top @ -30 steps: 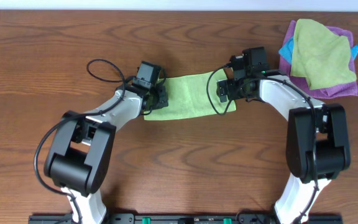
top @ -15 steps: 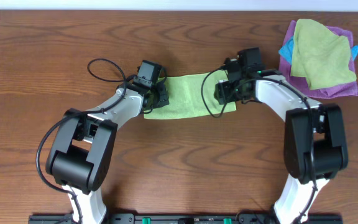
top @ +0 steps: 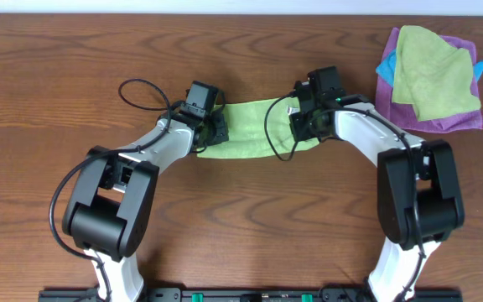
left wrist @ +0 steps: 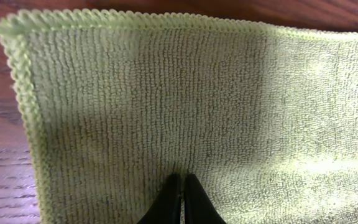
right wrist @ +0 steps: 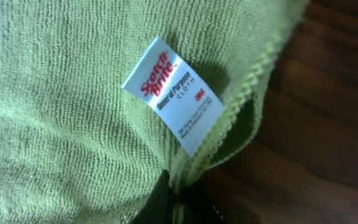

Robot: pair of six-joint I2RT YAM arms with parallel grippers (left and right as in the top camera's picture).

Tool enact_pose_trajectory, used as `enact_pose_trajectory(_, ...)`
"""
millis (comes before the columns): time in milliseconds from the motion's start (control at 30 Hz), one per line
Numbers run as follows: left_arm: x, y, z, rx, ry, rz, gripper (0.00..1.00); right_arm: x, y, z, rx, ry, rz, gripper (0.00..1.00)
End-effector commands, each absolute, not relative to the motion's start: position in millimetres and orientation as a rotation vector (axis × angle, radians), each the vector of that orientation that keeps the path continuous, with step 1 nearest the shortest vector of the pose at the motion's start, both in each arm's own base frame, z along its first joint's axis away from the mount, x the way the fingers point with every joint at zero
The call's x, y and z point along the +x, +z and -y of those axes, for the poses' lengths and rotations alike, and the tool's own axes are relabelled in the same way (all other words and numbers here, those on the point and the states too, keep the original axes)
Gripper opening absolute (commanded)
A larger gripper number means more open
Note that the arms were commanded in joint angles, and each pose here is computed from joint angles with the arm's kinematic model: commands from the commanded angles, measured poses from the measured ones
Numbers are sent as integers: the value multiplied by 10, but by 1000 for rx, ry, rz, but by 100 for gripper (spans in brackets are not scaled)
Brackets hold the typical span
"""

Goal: Fold the cloth

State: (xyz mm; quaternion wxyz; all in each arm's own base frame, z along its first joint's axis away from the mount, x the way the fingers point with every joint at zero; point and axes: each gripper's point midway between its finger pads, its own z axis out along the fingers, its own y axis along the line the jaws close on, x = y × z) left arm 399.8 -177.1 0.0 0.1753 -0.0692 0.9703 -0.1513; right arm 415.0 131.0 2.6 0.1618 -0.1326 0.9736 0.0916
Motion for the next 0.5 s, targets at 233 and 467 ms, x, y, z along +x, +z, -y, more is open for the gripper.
enact_pose_trajectory(233,3910,-246,1680,-221,-360,-2811,6,4214,66,-1266,-359,194,-2757,1)
enact_pose_trajectory(467,3903,-250,1677,-221,-358,-2814,6,4183,308,-1443,-407,238,-2707,1)
